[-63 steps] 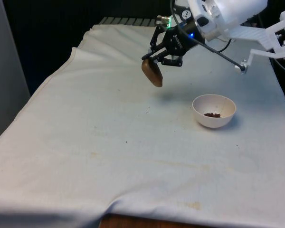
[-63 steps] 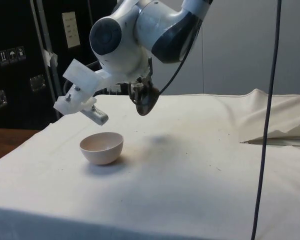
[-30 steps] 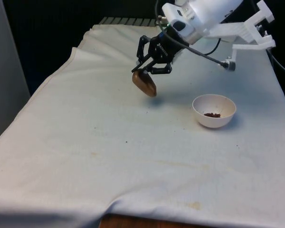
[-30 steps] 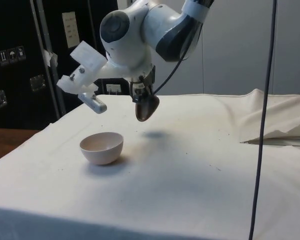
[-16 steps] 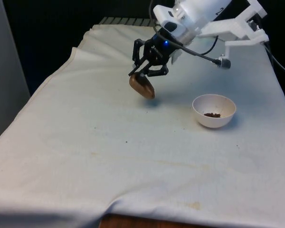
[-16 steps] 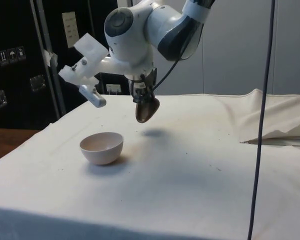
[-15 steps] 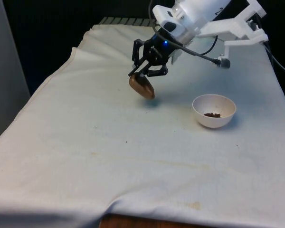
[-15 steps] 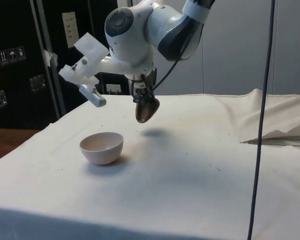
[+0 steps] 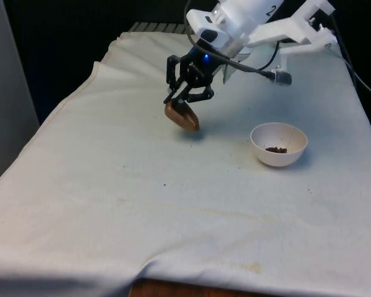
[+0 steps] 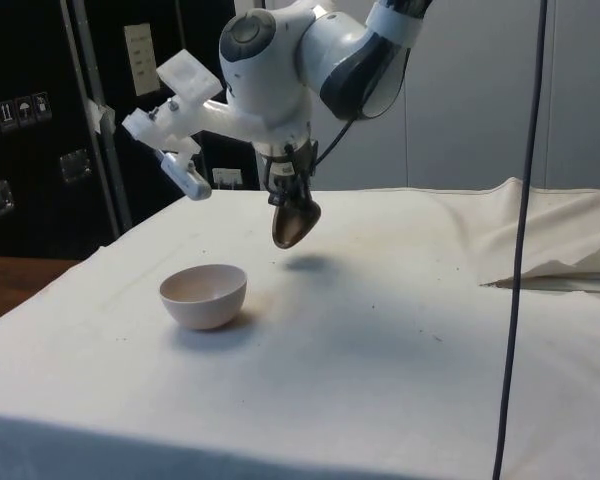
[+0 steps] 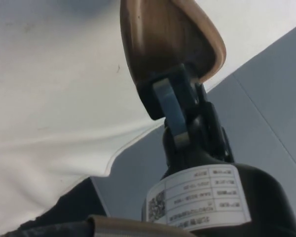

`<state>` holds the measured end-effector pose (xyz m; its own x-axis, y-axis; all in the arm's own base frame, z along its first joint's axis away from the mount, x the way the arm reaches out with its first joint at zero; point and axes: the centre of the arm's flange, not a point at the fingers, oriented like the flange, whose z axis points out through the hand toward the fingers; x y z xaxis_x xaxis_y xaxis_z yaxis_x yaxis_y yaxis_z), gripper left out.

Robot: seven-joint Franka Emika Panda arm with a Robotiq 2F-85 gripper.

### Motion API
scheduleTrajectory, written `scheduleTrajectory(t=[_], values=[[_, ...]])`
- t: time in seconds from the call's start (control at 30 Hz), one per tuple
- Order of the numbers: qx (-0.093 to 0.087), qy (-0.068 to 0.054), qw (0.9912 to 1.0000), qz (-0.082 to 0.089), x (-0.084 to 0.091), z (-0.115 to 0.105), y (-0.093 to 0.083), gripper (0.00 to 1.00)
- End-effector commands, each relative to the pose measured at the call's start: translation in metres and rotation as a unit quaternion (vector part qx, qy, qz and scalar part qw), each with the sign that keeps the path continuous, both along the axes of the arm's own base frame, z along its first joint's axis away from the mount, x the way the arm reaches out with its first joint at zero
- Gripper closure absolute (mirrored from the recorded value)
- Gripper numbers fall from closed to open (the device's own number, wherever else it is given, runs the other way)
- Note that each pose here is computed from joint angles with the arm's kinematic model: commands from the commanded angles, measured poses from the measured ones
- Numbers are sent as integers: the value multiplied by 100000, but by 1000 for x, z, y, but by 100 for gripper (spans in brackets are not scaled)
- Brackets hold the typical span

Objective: Pour the coffee beans from the cup into the bowl.

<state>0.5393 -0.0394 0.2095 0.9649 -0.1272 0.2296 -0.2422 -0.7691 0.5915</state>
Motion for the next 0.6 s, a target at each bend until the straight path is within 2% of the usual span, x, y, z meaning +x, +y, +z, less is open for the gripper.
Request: scheduleTrajectory(t=[0.0,0.23,0.27,0.3,0.47,0.5,0.53,0.57], values=[[1437,181,99990,15,-1,-1,-1,100],[3762,262,99920,-1332,-1,-2,-2,100],[2603,224,99955,-1482,0,0,-2,100],[3997,291,99908,-1544,-1,-3,-3,100],[5246,106,99838,-2191,-1,-4,-3,100],[4176,-4,99887,-2289,0,-3,-3,100],[5791,14,99803,-2428,-1,-5,-2,100],[6063,-53,99781,-2641,-1,-5,-3,100]])
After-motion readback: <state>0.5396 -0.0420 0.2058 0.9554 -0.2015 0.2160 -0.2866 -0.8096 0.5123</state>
